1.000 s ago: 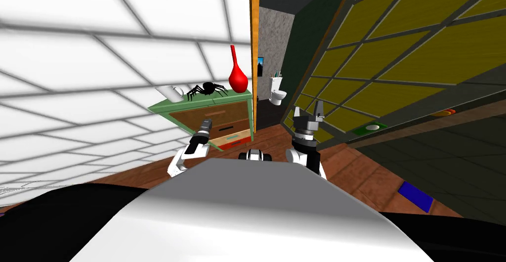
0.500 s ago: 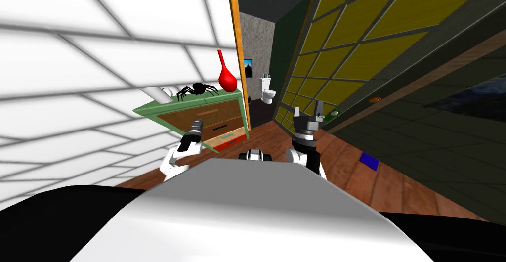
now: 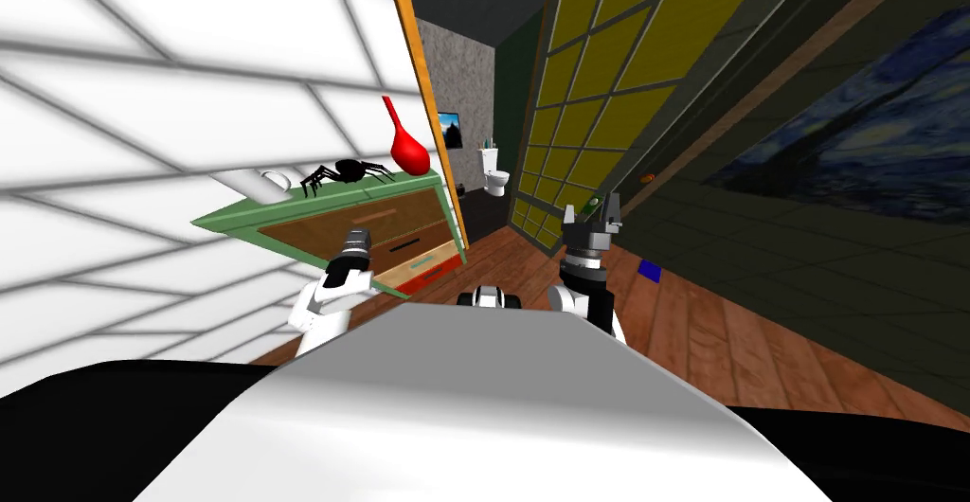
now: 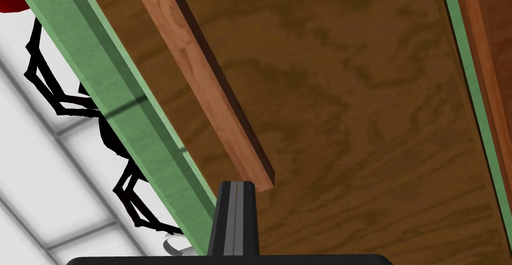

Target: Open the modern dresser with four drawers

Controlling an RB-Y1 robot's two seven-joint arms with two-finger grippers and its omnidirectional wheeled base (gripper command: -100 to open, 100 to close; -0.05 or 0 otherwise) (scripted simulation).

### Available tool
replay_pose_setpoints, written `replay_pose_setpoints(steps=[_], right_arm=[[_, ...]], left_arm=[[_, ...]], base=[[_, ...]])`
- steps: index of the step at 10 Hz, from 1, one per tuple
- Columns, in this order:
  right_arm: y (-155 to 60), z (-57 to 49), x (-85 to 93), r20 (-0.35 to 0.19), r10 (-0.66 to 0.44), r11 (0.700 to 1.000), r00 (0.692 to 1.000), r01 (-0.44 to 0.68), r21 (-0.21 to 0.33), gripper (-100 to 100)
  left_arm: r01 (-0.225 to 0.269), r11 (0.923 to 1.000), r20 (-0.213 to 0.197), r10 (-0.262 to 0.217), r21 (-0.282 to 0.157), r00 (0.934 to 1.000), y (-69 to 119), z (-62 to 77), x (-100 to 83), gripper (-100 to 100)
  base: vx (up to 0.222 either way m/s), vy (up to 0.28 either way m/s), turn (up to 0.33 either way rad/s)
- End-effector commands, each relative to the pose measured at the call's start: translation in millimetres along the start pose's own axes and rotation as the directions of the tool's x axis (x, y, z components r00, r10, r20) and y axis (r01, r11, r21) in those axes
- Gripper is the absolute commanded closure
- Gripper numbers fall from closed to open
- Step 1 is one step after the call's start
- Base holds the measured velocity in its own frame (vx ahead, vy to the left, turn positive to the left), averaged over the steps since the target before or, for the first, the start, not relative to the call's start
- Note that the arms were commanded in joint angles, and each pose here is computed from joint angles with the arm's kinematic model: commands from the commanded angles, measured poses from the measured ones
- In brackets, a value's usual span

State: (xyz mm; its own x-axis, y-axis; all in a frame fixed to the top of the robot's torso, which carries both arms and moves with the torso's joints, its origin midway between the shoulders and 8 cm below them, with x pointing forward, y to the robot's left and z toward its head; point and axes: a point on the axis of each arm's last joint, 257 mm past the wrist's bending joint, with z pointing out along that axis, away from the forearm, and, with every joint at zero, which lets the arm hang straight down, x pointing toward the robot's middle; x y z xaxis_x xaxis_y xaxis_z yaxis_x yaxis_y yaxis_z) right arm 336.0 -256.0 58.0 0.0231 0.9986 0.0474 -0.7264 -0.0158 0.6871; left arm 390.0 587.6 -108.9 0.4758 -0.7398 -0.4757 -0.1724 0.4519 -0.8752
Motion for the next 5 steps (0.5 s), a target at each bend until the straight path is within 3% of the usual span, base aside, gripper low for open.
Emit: replay_pose_setpoints(steps=[1, 2, 3, 4, 5], right_arm=[[0, 0.0, -0.1, 0.000, 0.000, 1.000, 1.000, 0.000, 0.000, 0], [0, -0.1, -0.2, 0.000, -0.001, 1.000, 1.000, 0.001, 0.000, 0], [0, 0.0, -0.1, 0.000, 0.000, 1.000, 1.000, 0.000, 0.000, 0], [0, -0.1, -0.1, 0.000, 0.000, 1.000, 1.000, 0.000, 0.000, 0], [0, -0.1, -0.2, 0.000, -0.001, 1.000, 1.000, 0.001, 0.000, 0]], left_arm=[[0.005, 0.9991, 0.068, -0.002, -0.043, 0.9977, 21.9, 3.9, -37.1, 100], [0.026, 0.9990, 0.104, -0.022, -0.036, 0.9943, 20.3, 13.1, -58.4, 100], [0.027, 0.9979, 0.136, -0.019, -0.059, 0.9906, 32.5, 10.8, -75.2, 100], [0.028, 0.9975, 0.144, -0.018, -0.066, 0.9895, 35.8, 10.1, -79.6, 100], [0.053, 0.9971, 0.187, -0.042, -0.054, 0.9816, 33.1, 17.1, -103.9, 100]], base=[[-0.076, -0.050, -0.025], [-0.118, -0.070, -0.346], [-0.125, -0.103, -0.313], [-0.050, -0.064, -0.028], [-0.132, -0.135, -0.321]])
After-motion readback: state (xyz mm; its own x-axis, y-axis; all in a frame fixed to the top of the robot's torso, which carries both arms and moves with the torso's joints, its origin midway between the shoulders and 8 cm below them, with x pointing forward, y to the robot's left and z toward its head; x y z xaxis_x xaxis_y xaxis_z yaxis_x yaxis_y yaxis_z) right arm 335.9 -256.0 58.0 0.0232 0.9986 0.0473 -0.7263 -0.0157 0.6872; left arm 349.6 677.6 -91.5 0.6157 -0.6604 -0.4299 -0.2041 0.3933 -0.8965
